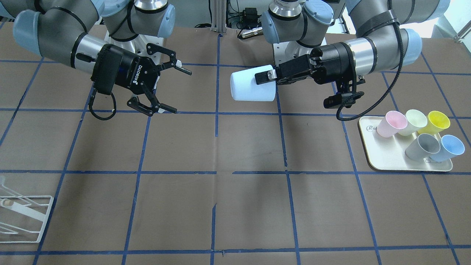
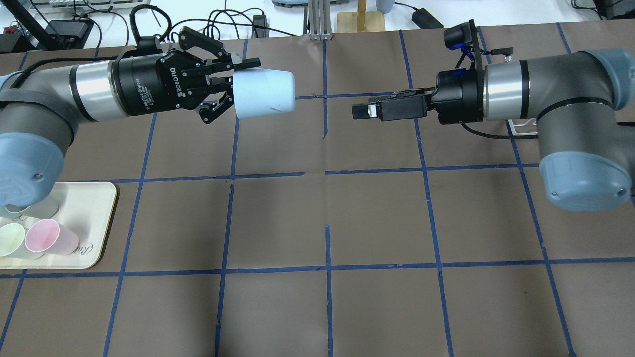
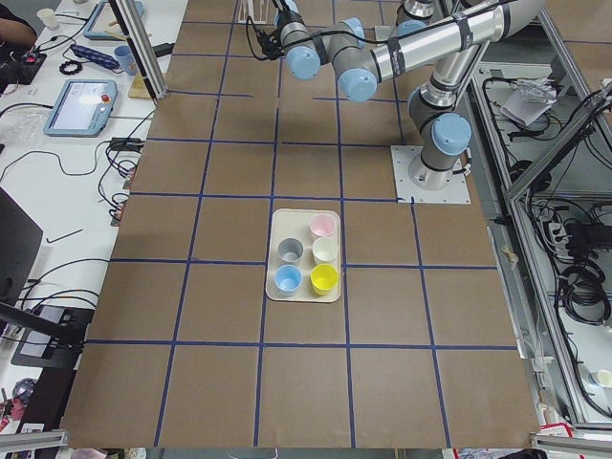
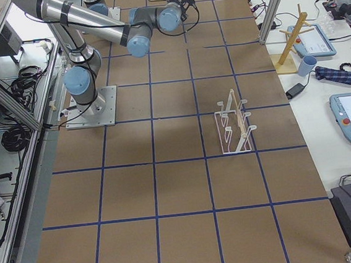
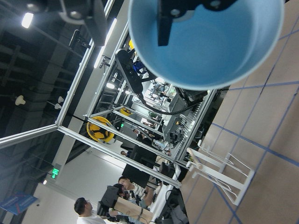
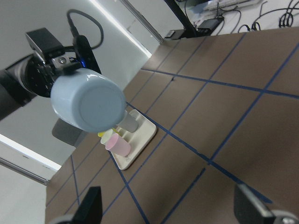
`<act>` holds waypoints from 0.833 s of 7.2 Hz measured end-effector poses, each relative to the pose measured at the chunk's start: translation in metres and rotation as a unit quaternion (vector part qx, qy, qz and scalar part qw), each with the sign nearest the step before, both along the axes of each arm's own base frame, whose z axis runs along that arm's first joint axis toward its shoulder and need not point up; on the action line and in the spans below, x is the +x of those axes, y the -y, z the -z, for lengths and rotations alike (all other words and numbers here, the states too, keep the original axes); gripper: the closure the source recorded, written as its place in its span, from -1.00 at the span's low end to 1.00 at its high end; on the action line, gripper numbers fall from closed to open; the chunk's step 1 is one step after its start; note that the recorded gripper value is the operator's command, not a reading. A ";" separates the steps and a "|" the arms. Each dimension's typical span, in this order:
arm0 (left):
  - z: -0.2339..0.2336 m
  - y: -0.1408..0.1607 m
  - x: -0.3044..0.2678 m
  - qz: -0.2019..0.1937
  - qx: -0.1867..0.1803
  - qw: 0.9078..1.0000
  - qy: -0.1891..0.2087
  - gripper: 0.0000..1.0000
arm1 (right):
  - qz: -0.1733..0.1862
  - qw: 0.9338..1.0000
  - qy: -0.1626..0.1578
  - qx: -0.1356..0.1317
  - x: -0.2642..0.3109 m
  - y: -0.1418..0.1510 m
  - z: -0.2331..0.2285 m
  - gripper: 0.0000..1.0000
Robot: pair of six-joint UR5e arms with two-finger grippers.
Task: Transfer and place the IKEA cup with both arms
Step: 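Carry the cup with the left gripper and lower it onto the white tray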
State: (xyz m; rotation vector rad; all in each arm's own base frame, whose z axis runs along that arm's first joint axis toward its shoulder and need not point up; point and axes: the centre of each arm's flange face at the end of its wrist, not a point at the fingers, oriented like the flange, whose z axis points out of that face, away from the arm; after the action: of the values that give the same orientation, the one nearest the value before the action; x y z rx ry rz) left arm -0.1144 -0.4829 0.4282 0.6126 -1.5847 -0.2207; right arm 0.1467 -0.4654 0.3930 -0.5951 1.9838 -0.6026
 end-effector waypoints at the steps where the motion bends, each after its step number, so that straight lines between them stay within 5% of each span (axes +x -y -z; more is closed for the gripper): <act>1: -0.007 0.002 0.010 -0.012 0.020 1.000 0.006 1.00 | 0.005 0.997 -0.070 0.001 -0.007 -0.004 0.003 -1.00; 2: -0.013 0.005 0.022 -0.025 0.027 0.999 0.031 1.00 | 0.013 0.988 -0.152 0.001 -0.017 -0.009 0.000 -1.00; 3: -0.013 0.007 0.032 -0.033 0.034 0.996 0.079 1.00 | 0.023 0.970 -0.243 0.005 -0.031 -0.011 -0.006 -1.00; 5: -0.008 0.004 0.047 -0.029 0.040 0.974 0.220 1.00 | 0.043 0.907 -0.418 0.027 -0.066 -0.004 -0.034 -1.00; 6: -0.008 0.000 0.055 -0.017 0.031 0.953 0.301 1.00 | 0.062 0.883 -0.462 0.049 -0.077 0.001 -0.051 -1.00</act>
State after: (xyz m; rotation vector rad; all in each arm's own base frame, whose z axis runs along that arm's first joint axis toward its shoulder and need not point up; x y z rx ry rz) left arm -0.0594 -0.4828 0.4361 0.8035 -2.1575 -0.0545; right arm 0.0693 -0.4667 0.4436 -0.7813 2.9463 -0.2904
